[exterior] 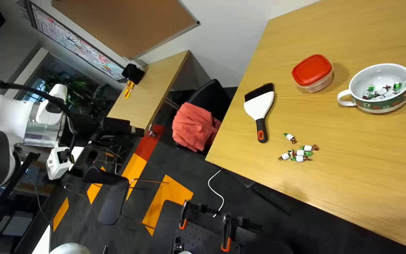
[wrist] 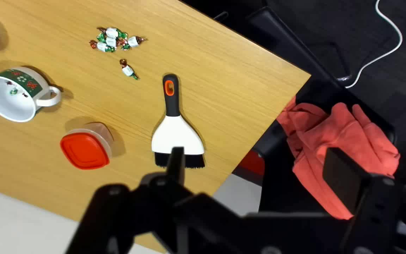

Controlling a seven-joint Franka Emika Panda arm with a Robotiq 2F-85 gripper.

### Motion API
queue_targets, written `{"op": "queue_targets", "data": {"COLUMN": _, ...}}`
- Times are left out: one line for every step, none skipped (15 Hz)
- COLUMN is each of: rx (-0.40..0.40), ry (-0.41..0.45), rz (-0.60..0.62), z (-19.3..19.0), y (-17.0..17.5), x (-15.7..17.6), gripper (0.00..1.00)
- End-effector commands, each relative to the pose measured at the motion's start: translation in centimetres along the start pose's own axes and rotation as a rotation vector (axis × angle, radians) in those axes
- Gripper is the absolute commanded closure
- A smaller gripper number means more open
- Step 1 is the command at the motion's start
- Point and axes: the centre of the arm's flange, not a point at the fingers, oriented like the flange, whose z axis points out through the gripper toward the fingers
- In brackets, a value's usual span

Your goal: Pick up a piece of candy from the table and put it in the mug cup.

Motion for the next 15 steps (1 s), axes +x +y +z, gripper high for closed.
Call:
{"op": "queue_targets", "data": {"rx": 0.000, "ry": 0.000, "rz": 0.000, "z": 0.0, "y": 0.0, "x": 0.0, "gripper": 0.00}}
{"op": "queue_targets", "data": {"rx": 0.000, "ry": 0.000, "rz": 0.000, "z": 0.0, "y": 0.0, "x": 0.0, "gripper": 0.00}}
{"op": "queue_targets", "data": {"rx": 0.000, "ry": 0.000, "rz": 0.000, "z": 0.0, "y": 0.0, "x": 0.0, "gripper": 0.00}}
{"op": "queue_targets", "data": {"rx": 0.000, "ry": 0.000, "rz": 0.000, "z": 0.0, "y": 0.0, "x": 0.0, "gripper": 0.00}}
{"op": "queue_targets", "data": {"rx": 0.000, "ry": 0.000, "rz": 0.000, "z": 0.0, "y": 0.0, "x": 0.0, "gripper": 0.00}}
{"op": "queue_targets", "data": {"rx": 0.000, "ry": 0.000, "rz": 0.000, "z": 0.0, "y": 0.0, "x": 0.0, "gripper": 0.00}}
{"op": "queue_targets", "data": {"rx": 0.000, "ry": 0.000, "rz": 0.000, "z": 0.0, "y": 0.0, "x": 0.0, "gripper": 0.00}}
{"op": "queue_targets", "data": {"rx": -0.007, "ry": 0.006, "rz": -0.015, "z": 0.3, "y": 0.4, "x": 0.3, "gripper": 0.00}}
{"op": "queue_targets", "data": {"rx": -0.024, "ry": 0.019, "rz": -0.028, "z": 0.5, "y": 0.8, "x": 0.5, "gripper": 0.00}}
{"op": "queue_targets", "data": {"rx": -0.029, "ry": 0.011, "rz": -0.035, "z": 0.9, "y": 1.6, "x": 0.7, "gripper": 0.00}}
{"op": "queue_targets", "data": {"rx": -0.017, "ry": 0.031, "rz": -0.042, "z": 1.6, "y": 2.6, "x": 0.9, "gripper": 0.00}}
{"op": "queue_targets", "data": {"rx": -0.024, "ry": 0.041, "rz": -0.044, "z": 2.1, "y": 3.3, "x": 1.0, "gripper": 0.00}}
{"op": "queue_targets", "data": {"rx": -0.011, "ry": 0.037, "rz": -0.069, "z": 2.9, "y": 4.4, "x": 1.1, "gripper": 0.00}}
{"op": "queue_targets", "data": {"rx": 0.002, "ry": 0.037, "rz": -0.091, "z": 3.7, "y": 5.2, "x": 1.1, "gripper": 0.00}}
{"op": "queue_targets", "data": {"rx": 0.014, "ry": 0.027, "rz": -0.114, "z": 4.9, "y": 6.3, "x": 1.2, "gripper": 0.00}}
